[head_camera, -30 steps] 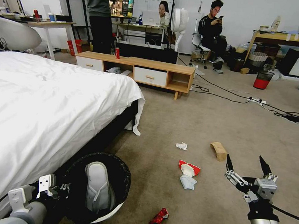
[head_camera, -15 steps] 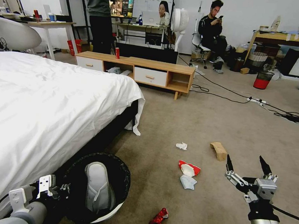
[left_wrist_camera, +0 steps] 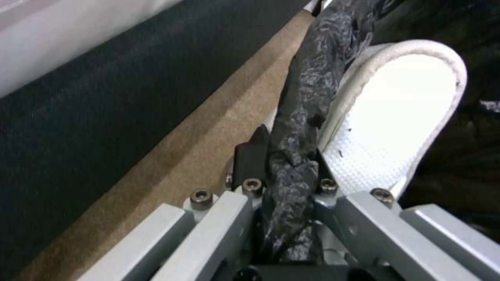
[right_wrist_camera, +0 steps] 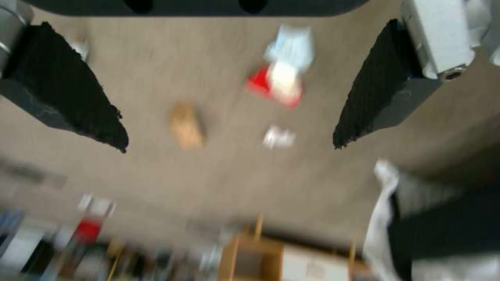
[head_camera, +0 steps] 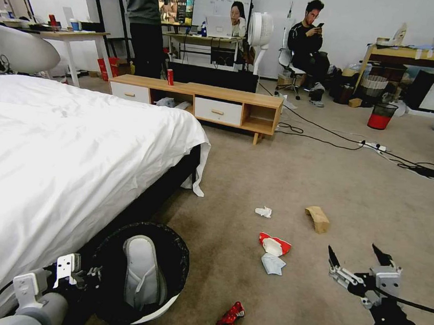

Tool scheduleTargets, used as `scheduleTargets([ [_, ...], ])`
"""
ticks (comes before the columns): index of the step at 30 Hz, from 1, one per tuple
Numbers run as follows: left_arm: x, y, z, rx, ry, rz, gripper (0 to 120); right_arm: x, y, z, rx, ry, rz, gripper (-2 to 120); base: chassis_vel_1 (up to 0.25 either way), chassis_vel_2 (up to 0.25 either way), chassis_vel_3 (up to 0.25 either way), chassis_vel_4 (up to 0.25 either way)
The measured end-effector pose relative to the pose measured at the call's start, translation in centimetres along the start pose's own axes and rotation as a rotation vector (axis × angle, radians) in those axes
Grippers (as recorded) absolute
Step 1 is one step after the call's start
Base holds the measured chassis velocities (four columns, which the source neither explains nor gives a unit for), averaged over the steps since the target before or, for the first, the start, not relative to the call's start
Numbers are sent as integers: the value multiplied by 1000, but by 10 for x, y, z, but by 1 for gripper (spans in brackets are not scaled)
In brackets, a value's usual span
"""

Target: Pick up the trash bin and place the garbage on the floor into it.

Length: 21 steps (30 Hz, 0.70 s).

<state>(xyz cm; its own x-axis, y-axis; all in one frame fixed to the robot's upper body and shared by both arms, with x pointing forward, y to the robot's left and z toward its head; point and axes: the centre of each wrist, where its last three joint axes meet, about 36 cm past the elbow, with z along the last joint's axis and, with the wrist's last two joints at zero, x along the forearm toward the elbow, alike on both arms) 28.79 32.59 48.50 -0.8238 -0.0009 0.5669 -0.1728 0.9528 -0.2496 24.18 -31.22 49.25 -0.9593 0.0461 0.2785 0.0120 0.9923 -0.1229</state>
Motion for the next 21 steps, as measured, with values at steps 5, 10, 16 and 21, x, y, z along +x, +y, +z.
scheduleTargets([
  [5,1,1,1,3,1,-5,2,-5,-1,-21,-1,213,-64,100,0,0,0,0],
  [10,3,1,2,5,-1,-11,2,-19,-10,-21,87,243,-116,100,0,0,0,0],
  [16,6,2,5,2,2,-24,2,-39,-28,-16,302,231,-246,100,0,0,0,0],
  [21,6,1,8,14,0,-33,2,-57,-39,-25,503,247,-337,100,0,0,0,0],
])
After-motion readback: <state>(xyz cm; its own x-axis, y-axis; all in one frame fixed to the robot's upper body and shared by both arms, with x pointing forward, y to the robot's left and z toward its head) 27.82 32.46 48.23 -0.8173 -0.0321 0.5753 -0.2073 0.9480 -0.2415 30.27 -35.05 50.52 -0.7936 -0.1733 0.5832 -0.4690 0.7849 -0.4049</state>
